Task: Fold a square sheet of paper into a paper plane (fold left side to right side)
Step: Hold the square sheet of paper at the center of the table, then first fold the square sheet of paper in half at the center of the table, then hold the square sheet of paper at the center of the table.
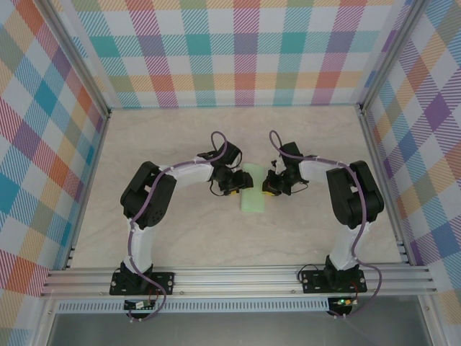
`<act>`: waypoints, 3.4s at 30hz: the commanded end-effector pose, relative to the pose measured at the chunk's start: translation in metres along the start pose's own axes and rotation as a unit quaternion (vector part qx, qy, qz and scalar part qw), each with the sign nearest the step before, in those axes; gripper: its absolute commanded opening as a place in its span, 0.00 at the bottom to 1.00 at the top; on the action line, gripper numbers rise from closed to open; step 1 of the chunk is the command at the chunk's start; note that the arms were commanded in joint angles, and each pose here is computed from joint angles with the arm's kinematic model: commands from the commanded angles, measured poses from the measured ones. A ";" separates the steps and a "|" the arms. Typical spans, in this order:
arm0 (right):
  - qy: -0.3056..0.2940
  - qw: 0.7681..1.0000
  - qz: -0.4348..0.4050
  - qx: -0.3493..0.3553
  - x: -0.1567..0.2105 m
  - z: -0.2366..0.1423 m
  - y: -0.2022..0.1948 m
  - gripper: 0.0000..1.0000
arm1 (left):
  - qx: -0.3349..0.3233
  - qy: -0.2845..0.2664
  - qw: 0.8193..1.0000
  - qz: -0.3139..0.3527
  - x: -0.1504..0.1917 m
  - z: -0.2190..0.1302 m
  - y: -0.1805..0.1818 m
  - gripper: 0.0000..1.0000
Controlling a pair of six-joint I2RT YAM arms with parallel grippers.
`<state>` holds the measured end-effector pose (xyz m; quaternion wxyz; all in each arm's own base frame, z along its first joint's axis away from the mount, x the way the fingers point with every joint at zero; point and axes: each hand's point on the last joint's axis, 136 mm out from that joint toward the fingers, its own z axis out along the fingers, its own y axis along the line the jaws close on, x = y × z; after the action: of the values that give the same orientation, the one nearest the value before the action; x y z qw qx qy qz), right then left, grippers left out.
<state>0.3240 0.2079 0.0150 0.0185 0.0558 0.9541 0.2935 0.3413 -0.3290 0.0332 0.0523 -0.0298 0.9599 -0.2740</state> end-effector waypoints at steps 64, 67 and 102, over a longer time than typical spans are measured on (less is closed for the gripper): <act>0.069 0.994 0.011 0.090 0.033 0.022 -0.046 0.05 | 0.066 0.006 0.997 0.039 -0.008 -0.027 0.016 0.33; 0.067 0.994 0.010 0.090 0.032 0.021 -0.045 0.05 | 0.093 -0.007 0.994 0.052 -0.010 -0.040 -0.001 0.33; -0.034 0.998 -0.031 -0.044 -0.011 -0.033 0.021 0.05 | 0.069 0.054 0.994 0.069 0.022 0.026 -0.005 0.27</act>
<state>0.3222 0.2056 0.0223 0.0242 0.0382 0.9537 0.2973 0.3332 -0.3580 0.0277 0.0382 0.0600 0.9298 -0.3611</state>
